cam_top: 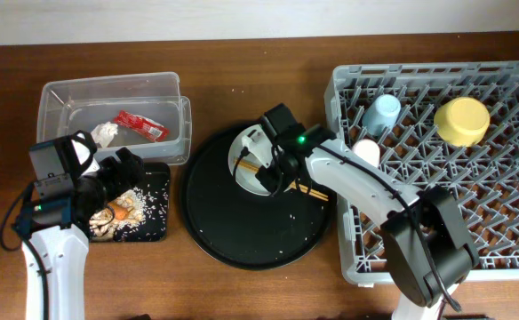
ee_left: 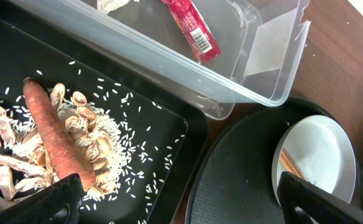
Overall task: Sort waste into correct bins and load items into the dishwasher rack
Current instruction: 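Reach the right gripper to the chopsticks on the white plate, then grasp the wooden chopsticks with the right gripper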
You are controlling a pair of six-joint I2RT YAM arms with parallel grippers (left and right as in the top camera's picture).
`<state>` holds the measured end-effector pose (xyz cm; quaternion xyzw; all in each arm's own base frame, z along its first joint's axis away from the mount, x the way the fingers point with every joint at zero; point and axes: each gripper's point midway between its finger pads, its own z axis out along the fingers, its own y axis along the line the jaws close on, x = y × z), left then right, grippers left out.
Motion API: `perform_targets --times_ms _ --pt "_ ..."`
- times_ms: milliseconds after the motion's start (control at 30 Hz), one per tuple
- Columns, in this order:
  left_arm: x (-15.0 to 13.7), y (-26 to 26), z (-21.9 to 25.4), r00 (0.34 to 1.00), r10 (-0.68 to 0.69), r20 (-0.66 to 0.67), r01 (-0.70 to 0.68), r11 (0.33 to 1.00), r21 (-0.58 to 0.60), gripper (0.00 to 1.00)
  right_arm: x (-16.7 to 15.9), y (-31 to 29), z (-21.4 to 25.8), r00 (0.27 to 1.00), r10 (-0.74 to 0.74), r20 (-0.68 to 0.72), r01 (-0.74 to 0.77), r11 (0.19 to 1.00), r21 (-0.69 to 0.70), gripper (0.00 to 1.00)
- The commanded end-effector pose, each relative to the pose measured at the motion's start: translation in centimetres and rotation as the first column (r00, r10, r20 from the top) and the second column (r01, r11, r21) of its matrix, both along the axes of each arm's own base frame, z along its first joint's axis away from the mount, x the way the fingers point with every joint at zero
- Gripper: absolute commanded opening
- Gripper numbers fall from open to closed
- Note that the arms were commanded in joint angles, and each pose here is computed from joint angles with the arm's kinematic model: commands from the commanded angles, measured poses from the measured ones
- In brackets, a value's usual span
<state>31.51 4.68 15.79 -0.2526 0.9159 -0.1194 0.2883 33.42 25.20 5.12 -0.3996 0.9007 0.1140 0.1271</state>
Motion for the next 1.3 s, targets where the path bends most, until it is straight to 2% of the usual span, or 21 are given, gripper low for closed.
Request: perform_targets --times_ms 0,67,167,300,367,433,533,600,700,833,900,933,1033,1133,1267 --pt "0.3 0.1 0.9 1.0 0.006 0.023 -0.006 1.0 -0.005 0.99 -0.4 -0.9 -1.9 1.0 -0.006 0.005 0.007 0.999 -0.051 0.11" --pt "0.3 0.1 0.9 1.0 0.006 0.023 -0.006 1.0 -0.005 0.99 -0.7 -1.2 -2.8 1.0 -0.006 0.003 0.007 0.999 -0.052 0.15" --pt "0.3 0.1 0.9 1.0 0.006 0.023 -0.006 1.0 -0.005 0.99 -1.1 -1.5 -4.0 1.0 -0.008 0.007 0.008 0.999 -0.052 0.36" --pt "0.3 0.1 0.9 1.0 0.006 0.023 -0.006 1.0 -0.005 0.99 -0.4 -1.0 -3.7 0.999 -0.008 0.034 0.009 0.999 -0.031 0.43" --pt "0.3 0.1 0.9 1.0 0.006 0.023 -0.006 1.0 -0.005 0.99 0.3 0.4 -1.3 0.999 -0.005 0.034 0.005 1.0 0.024 0.44" --pt "0.3 0.1 0.9 1.0 0.006 0.023 -0.006 1.0 -0.005 0.99 1.9 1.2 2.4 0.997 -0.005 0.074 0.003 0.999 0.038 0.51" --pt "0.3 0.1 0.9 1.0 0.006 0.023 -0.006 1.0 -0.005 0.99 1.9 0.8 1.6 0.996 0.038 0.079 -0.038 0.999 0.003 0.52" --pt "0.3 0.1 0.9 1.0 0.006 0.023 -0.006 1.0 -0.005 0.99 2.8 -1.4 -1.4 0.998 -0.002 0.062 0.008 0.995 -0.095 0.52" --pt "0.3 0.1 0.9 1.0 0.007 0.023 -0.006 1.0 -0.005 0.99 4.3 -3.8 -2.9 0.997 -0.068 0.043 0.072 0.991 -0.11 0.52" --pt "0.3 0.1 0.9 1.0 0.007 0.023 -0.006 1.0 -0.005 0.99 4.0 -3.9 -2.9 0.997 -0.07 0.022 0.072 0.993 -0.095 0.52" --pt "0.3 0.1 0.9 1.0 0.006 0.023 -0.006 1.0 -0.005 0.99 3.3 -2.2 -0.8 0.999 -0.043 -0.024 0.043 0.999 -0.002 0.52" --pt "0.3 0.1 0.9 1.0 0.006 0.023 -0.006 1.0 -0.005 0.99 4.1 -1.3 2.4 0.999 -0.035 -0.004 0.035 0.999 0.039 0.52" --pt "0.3 0.1 0.9 1.0 0.007 0.023 -0.006 1.0 -0.005 0.99 5.4 -1.1 5.0 0.999 -0.043 0.031 0.041 0.998 0.046 0.54" --pt "0.3 0.1 0.9 1.0 0.007 0.023 -0.006 1.0 -0.005 0.99 4.0 -1.8 3.1 0.999 -0.043 -0.027 0.043 0.999 0.019 0.54" --pt "0.3 0.1 0.9 1.0 0.006 0.023 -0.006 1.0 -0.005 0.99 -0.2 -3.6 -1.8 0.989 -0.003 -0.15 -0.003 0.999 -0.041 0.54"
